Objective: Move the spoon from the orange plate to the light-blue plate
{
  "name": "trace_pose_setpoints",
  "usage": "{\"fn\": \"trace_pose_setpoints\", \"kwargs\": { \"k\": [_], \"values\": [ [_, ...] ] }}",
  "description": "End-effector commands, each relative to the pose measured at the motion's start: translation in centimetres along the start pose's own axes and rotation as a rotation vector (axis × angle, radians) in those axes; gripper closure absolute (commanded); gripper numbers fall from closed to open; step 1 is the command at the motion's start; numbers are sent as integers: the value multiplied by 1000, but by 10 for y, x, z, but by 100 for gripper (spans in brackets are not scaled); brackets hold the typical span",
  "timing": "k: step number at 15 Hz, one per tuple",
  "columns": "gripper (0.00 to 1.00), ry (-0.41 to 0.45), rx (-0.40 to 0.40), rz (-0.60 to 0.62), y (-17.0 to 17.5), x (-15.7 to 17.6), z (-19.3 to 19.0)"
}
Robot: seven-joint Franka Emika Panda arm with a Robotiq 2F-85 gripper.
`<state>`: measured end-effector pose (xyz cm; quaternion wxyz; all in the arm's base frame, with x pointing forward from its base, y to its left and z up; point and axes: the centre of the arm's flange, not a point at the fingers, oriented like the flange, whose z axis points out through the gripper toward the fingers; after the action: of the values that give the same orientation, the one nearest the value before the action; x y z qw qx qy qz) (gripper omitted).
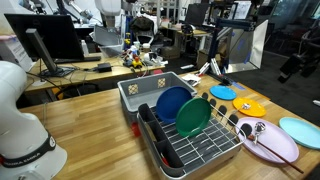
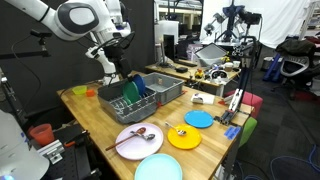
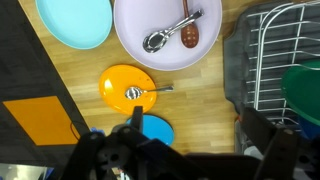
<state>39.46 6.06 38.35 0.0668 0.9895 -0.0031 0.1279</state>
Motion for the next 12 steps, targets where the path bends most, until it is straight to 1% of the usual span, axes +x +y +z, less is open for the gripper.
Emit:
{"fn": "trace_pose_setpoints", "kwargs": {
  "k": [1, 4, 5, 7, 12],
  "values": [
    [0, -51, 6, 57, 7, 18, 32],
    [0, -99, 7, 100, 16, 23, 56],
    [0, -94, 13, 76, 15, 10, 43],
    [0, -106, 16, 80, 16, 11, 48],
    [0, -95, 17, 76, 14, 12, 44]
  ]
}}
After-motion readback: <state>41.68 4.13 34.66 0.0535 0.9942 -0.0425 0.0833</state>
